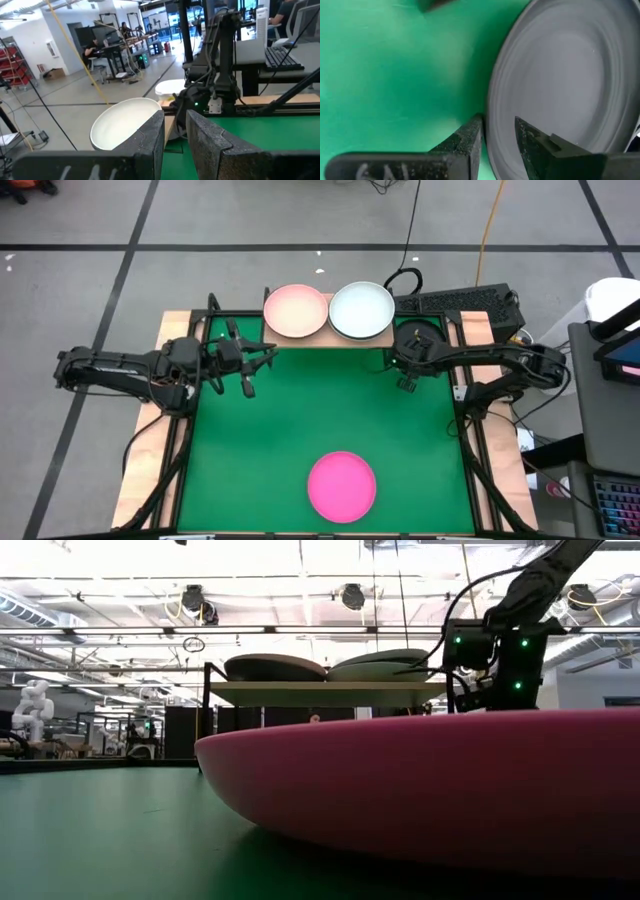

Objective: Place and stack plates onto a shelf
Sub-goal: Stack the black plate on top of the light brown plate on the shelf

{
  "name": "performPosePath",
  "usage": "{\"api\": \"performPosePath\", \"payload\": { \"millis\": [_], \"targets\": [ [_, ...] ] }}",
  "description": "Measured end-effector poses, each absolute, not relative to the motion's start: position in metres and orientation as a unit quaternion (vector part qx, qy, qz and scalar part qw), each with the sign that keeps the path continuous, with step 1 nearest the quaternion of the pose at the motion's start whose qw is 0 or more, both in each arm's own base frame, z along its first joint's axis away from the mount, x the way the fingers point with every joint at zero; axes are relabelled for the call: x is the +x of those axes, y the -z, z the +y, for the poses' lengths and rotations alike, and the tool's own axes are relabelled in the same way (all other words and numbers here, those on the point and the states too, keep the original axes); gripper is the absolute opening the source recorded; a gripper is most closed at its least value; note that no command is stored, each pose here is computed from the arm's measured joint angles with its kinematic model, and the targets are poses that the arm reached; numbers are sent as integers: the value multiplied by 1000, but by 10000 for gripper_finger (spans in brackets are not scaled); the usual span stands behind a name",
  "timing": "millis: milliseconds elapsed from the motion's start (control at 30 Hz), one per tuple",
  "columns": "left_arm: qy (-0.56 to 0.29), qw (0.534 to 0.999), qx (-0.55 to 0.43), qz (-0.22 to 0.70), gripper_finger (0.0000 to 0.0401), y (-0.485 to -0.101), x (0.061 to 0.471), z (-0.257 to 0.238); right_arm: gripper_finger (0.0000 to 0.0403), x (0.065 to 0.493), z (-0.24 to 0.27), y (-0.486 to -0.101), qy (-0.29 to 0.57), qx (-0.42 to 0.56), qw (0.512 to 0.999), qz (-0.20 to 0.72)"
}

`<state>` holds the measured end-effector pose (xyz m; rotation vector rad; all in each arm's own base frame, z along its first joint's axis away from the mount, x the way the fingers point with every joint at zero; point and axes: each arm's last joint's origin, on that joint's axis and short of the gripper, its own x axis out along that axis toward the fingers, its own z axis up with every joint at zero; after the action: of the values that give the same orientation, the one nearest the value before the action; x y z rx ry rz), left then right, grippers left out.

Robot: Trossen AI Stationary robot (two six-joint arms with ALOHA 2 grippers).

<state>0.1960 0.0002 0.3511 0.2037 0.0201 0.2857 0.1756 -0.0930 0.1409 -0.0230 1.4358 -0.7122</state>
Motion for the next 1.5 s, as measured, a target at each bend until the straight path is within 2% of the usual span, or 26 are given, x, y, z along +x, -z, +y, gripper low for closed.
{"api": "performPosePath", "payload": {
  "millis": [233,433,567,733,900,1033,1167,1267,1500],
  "targets": [
    [-142,985,98,15,88,-350,196,0,92,172,-104,-136,327,-2,682,654],
    [-141,985,99,16,88,-350,196,0,12,170,-103,-139,333,4,682,651],
    [-141,985,95,22,88,-349,196,0,5,161,-97,-153,370,2,674,639],
    [-140,985,94,30,88,-347,196,0,3,151,-87,-189,428,17,726,537],
    [-140,986,90,29,88,-347,196,0,2,135,-80,-233,476,21,791,383],
    [-138,988,67,33,88,-345,196,0,1,130,-73,-274,465,11,842,271],
    [-127,990,28,47,88,-339,200,-4,1,141,-67,-313,411,-10,891,194],
    [-117,992,17,48,88,-324,201,-13,1,160,-64,-333,375,-36,908,180],
    [-171,985,18,-22,88,-281,189,-22,1,223,-68,-347,328,-114,907,240]
  ]
}}
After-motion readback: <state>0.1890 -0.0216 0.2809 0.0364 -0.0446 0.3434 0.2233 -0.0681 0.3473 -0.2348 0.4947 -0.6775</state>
